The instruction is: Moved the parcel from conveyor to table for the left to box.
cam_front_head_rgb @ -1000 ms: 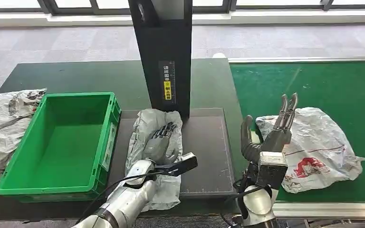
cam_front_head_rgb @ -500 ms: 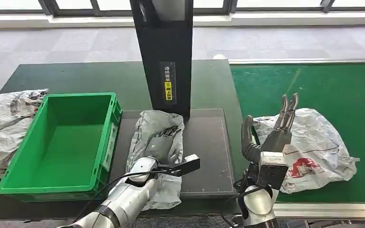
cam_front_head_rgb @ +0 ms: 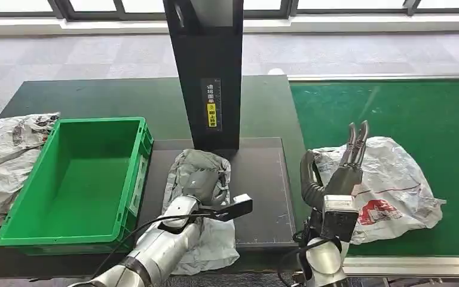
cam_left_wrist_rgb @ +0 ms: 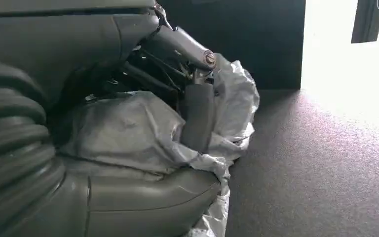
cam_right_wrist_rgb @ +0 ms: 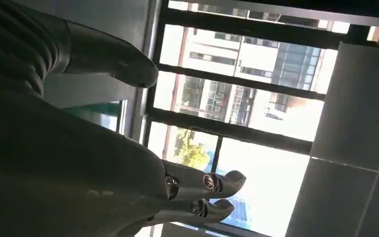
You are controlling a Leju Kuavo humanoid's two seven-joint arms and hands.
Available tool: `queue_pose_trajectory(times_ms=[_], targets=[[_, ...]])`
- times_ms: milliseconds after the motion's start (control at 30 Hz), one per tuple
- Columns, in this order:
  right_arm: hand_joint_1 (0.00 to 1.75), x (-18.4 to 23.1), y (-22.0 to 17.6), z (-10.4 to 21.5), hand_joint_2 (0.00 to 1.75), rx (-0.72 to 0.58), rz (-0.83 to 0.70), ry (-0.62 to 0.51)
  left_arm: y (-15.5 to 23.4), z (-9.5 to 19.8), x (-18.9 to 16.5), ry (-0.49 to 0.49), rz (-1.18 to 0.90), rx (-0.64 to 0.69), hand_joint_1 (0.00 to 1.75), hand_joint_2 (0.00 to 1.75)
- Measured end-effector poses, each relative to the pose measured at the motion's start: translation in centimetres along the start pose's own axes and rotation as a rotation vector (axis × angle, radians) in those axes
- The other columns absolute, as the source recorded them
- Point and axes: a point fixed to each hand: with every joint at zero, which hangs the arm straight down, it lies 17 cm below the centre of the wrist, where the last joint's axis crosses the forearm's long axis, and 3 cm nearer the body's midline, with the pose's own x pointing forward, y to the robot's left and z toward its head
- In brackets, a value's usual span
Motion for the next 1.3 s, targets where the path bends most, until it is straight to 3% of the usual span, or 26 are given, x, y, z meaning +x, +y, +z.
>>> queue_pose_trajectory(times_ms=[200,367,467,600,867,1167,1300], targets=[[0.00,0.0,0.2,0.0,1.75,0.008,-0.003,-0.002,1.4,-0.2,-0.7,0.039,0.005,0.075,1.75,1.75],[0.00,-0.1,0.2,0.5,1.75,0.017,0.005,0.004,8.2,1.2,-3.7,0.202,0.007,0.434,1.75,1.75],[0.00,0.0,0.3,0.5,1.75,0.013,0.002,0.006,15.1,3.0,-5.7,0.290,-0.002,0.658,1.75,1.75],[0.00,-0.1,0.1,0.5,1.75,0.000,0.002,0.011,22.1,5.4,-3.7,0.191,-0.043,0.864,1.75,1.75],[0.00,-0.1,0.1,0.5,1.75,-0.007,-0.001,0.016,26.9,8.5,-1.1,0.041,-0.082,1.015,1.75,1.75],[0.00,-0.2,0.0,0.5,1.75,-0.008,-0.003,0.019,31.0,10.9,-1.2,-0.015,-0.107,1.126,1.75,1.75],[0.00,0.0,0.3,0.3,1.75,-0.006,-0.006,0.013,31.9,11.6,-3.8,0.031,-0.109,1.149,1.75,1.75]])
